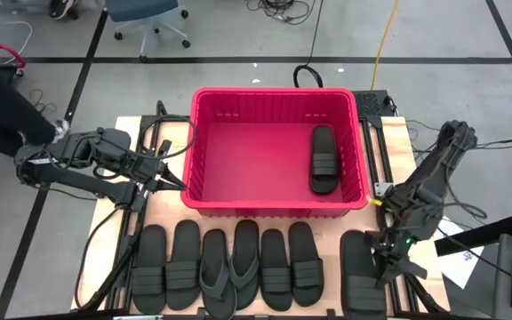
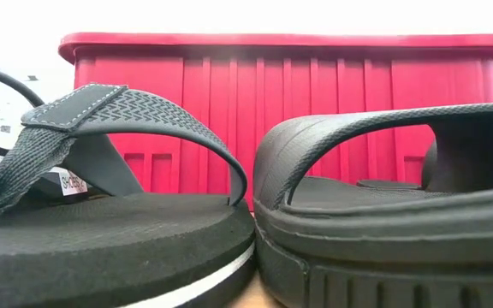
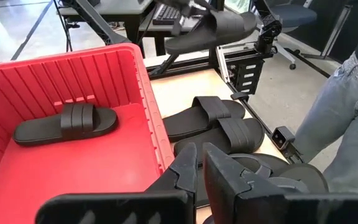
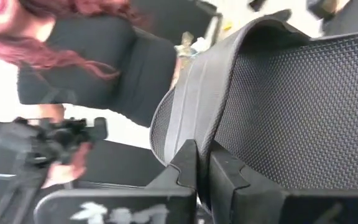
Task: Pick and place slides into bin
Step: Put the black slide into the red bin
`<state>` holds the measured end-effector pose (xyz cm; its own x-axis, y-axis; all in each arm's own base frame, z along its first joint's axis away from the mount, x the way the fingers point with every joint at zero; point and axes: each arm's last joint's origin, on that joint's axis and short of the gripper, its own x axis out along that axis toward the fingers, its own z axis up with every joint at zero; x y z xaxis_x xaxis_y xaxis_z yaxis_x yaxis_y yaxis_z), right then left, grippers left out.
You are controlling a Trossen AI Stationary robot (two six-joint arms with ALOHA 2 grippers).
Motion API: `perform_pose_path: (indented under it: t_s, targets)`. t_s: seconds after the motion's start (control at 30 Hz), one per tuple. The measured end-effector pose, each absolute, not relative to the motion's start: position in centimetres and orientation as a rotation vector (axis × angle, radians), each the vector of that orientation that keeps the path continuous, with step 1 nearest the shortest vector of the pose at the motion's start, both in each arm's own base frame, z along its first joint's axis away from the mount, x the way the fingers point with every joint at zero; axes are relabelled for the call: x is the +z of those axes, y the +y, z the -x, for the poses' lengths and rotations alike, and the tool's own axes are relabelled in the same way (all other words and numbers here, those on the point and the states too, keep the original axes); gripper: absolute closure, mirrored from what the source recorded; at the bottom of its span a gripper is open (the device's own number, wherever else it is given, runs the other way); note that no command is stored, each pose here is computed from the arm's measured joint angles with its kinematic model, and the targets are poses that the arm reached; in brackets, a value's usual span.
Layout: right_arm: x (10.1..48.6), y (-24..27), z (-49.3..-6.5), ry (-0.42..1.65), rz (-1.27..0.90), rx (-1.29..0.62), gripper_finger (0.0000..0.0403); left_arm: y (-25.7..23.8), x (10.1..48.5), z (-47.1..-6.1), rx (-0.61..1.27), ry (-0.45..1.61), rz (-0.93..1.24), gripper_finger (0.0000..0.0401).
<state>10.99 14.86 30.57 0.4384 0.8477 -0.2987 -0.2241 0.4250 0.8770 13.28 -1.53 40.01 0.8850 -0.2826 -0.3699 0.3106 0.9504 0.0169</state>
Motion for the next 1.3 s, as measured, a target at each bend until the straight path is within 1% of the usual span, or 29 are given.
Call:
perform_pose_path:
  t_s: [0.17,0.27,0.43,0.57,0.67,0.8,0.97,1.1,1.3]
  targets:
    - [34.6,13.2,-10.7,0.774,-0.755,0.722,0.0400,-1.5,40.0,-13.3,-0.309,0.373,-0.078,0.0375]
    - [36.7,12.0,-10.4,0.741,-0.691,0.654,0.0400,-1.5,40.0,-13.3,-0.312,0.368,-0.112,0.0375]
    - [39.5,9.8,-10.1,0.652,-0.579,0.543,0.0400,-1.4,40.0,-13.3,-0.270,0.370,-0.132,0.0375]
    - [40.9,8.2,-10.1,0.599,-0.502,0.442,0.0400,-1.2,40.0,-13.4,-0.208,0.375,-0.146,0.0375]
    - [41.5,7.2,-10.4,0.536,-0.442,0.388,0.0400,-1.1,40.1,-13.4,-0.179,0.363,-0.175,0.0375]
    - [41.8,6.0,-11.1,0.478,-0.347,0.306,0.0400,-1.1,40.7,-13.7,-0.176,0.297,-0.223,0.0375]
    - [42.1,4.3,-13.2,0.375,-0.238,0.110,0.0400,-1.1,41.7,-13.9,-0.168,0.179,-0.267,0.0375]
    - [42.6,2.8,-15.0,0.297,-0.200,0.042,0.0401,-1.1,42.2,-14.0,-0.163,0.130,-0.286,0.0375]
    - [41.3,-0.5,-18.4,0.369,-0.234,-0.034,0.0401,-1.1,42.2,-14.0,-0.162,0.129,-0.284,0.0375]
